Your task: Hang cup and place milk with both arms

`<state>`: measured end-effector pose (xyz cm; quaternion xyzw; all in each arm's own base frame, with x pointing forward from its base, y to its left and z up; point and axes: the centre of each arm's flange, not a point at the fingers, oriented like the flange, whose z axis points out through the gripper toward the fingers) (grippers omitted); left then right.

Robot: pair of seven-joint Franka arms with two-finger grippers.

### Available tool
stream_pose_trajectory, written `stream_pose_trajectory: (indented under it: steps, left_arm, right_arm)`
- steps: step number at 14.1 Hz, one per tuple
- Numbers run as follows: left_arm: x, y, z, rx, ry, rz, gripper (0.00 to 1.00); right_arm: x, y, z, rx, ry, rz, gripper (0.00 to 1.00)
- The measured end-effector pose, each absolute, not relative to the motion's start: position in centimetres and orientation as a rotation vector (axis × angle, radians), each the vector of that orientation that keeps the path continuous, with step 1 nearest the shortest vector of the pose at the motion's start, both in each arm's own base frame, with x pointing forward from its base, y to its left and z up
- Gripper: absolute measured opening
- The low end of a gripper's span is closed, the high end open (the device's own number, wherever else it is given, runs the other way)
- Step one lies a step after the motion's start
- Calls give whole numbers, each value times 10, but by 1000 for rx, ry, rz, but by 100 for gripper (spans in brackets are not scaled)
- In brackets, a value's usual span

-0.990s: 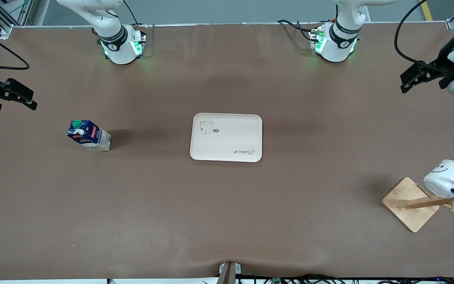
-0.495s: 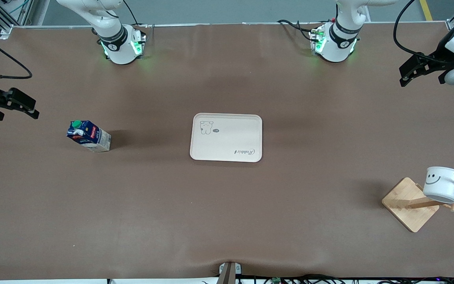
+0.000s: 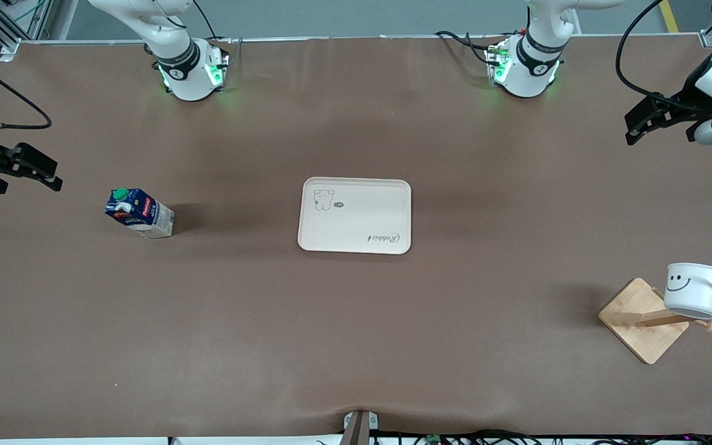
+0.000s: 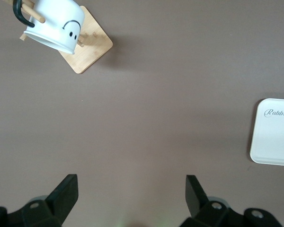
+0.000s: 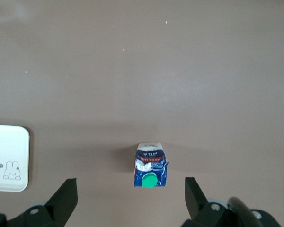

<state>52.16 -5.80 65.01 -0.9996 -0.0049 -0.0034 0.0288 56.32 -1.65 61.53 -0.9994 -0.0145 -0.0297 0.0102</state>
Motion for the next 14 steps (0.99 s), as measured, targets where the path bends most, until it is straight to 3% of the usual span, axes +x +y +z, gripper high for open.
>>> stream_pose_trajectory:
  steps: [6, 10, 14]
  left_arm:
    - [532, -62, 638, -3084, -4, 22, 100]
    - [533, -57, 644, -3086, -17, 1, 100]
    - [533, -57, 644, -3086, -18, 1, 100]
  right_arm:
    - [561, -22, 620, -3120, -30, -75, 100]
    - [549, -23, 620, -3116, -28, 56, 100]
    - [548, -23, 620, -3116, -27, 64, 100]
